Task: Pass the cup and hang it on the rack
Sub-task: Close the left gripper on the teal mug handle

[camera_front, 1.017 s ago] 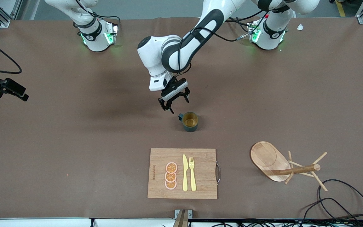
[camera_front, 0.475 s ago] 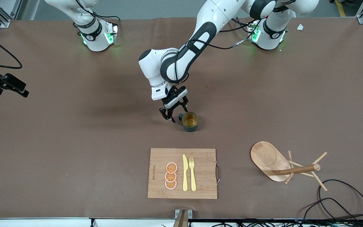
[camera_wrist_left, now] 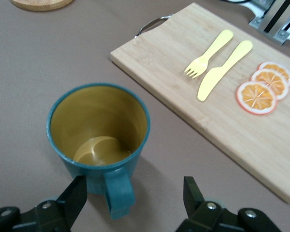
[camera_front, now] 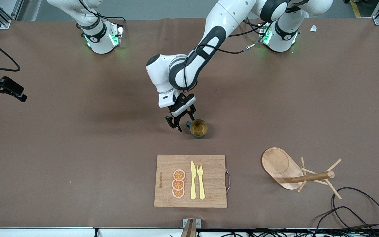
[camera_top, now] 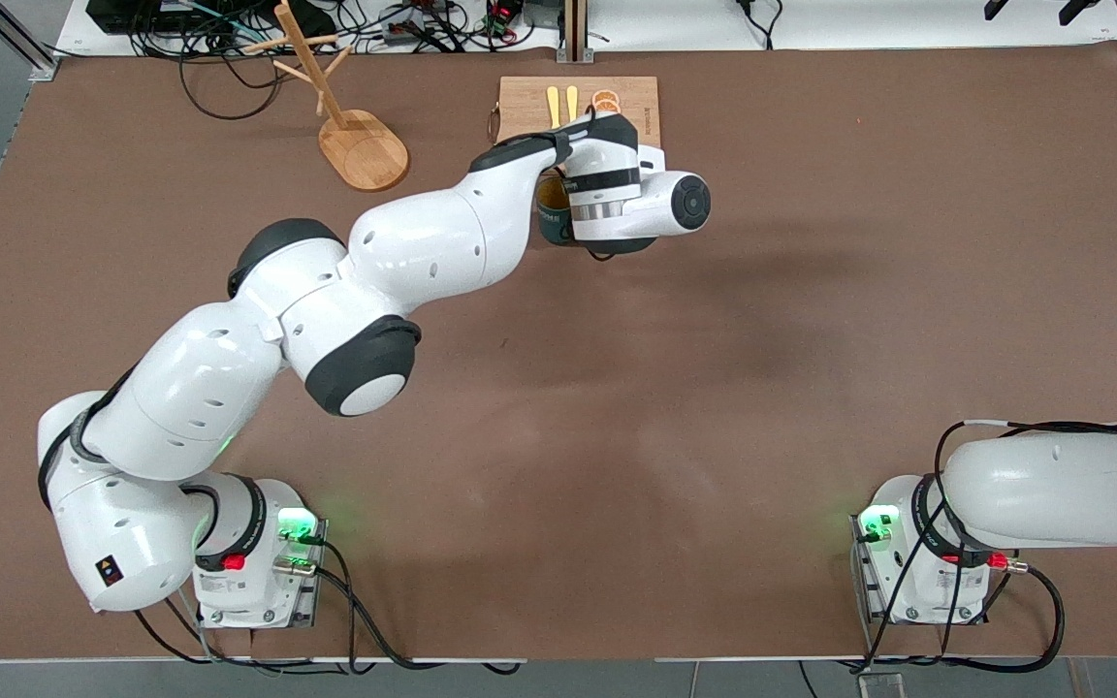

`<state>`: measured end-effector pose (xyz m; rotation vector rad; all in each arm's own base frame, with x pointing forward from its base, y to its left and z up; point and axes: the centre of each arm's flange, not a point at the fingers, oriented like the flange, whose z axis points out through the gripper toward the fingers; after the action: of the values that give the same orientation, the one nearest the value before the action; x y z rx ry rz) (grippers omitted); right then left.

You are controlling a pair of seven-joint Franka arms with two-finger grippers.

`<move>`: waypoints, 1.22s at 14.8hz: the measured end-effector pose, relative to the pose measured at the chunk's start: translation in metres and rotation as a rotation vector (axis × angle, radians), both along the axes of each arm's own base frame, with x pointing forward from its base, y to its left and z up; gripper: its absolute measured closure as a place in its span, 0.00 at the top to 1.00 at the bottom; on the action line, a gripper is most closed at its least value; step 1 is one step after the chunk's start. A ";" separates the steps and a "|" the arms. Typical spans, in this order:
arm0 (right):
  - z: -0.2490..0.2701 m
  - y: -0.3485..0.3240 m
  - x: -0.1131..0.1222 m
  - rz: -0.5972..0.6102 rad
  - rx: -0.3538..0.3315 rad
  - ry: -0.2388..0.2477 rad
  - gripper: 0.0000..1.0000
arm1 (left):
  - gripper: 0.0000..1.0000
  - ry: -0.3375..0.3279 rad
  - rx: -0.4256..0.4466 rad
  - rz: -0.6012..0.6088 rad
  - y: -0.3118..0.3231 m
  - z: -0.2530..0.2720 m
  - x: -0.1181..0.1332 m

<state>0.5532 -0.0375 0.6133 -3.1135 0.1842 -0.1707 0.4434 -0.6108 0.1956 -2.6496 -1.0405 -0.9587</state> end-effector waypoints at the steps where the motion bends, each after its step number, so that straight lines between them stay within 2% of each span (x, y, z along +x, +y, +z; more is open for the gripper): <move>1: 0.000 0.000 0.000 -0.001 0.000 0.000 1.00 | 0.89 0.006 0.008 -0.003 0.000 -0.008 -0.002; 9: 0.004 -0.001 0.001 -0.002 -0.001 -0.011 1.00 | 0.88 0.021 0.059 0.015 0.004 -0.023 -0.009; 18: 0.013 0.003 0.001 0.005 -0.002 -0.029 1.00 | 0.74 0.041 0.064 0.055 0.004 -0.027 -0.016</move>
<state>0.5545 -0.0346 0.6263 -3.1115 0.1753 -0.2161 0.4270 -0.6064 0.1687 -2.5640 -1.0503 -0.9068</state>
